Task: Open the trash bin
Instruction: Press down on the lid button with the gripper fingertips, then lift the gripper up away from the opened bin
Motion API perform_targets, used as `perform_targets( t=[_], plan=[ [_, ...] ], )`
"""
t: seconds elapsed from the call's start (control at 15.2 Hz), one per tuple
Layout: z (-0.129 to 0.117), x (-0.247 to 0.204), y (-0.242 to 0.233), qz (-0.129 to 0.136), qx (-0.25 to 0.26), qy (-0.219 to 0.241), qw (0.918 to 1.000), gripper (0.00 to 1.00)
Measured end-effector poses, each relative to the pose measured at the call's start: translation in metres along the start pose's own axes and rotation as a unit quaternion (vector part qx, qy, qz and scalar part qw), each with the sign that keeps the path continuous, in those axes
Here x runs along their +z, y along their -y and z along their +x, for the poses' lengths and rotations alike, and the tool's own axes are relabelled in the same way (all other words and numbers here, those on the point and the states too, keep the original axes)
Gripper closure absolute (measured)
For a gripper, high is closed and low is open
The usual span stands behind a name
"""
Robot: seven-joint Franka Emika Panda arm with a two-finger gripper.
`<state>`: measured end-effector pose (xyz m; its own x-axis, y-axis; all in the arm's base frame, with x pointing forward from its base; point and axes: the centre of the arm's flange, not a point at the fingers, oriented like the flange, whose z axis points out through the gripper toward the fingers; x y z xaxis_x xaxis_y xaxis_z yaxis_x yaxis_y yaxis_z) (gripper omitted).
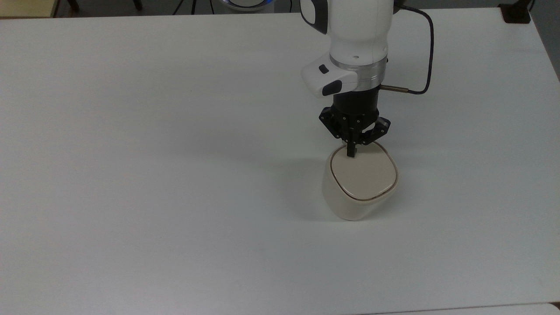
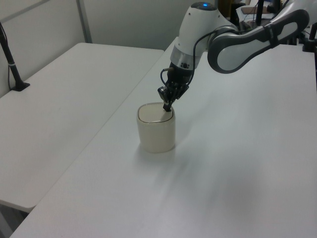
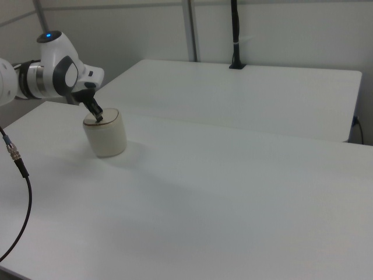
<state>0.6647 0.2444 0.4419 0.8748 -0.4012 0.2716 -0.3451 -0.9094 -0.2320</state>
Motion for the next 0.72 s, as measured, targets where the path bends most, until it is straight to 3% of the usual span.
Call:
perform_targets(
  t=[0.13, 0.46, 0.72],
  plan=[
    [0.011, -0.022, -0.001, 0.009, 0.008, -0.013, 0.9998, 0.99],
    [0.036, -0.086, -0.032, -0.011, 0.039, -0.011, 0.9991, 0.96],
    [0.034, -0.128, -0.045, -0.031, 0.048, 0.003, 0.9984, 0.59]
  ],
)
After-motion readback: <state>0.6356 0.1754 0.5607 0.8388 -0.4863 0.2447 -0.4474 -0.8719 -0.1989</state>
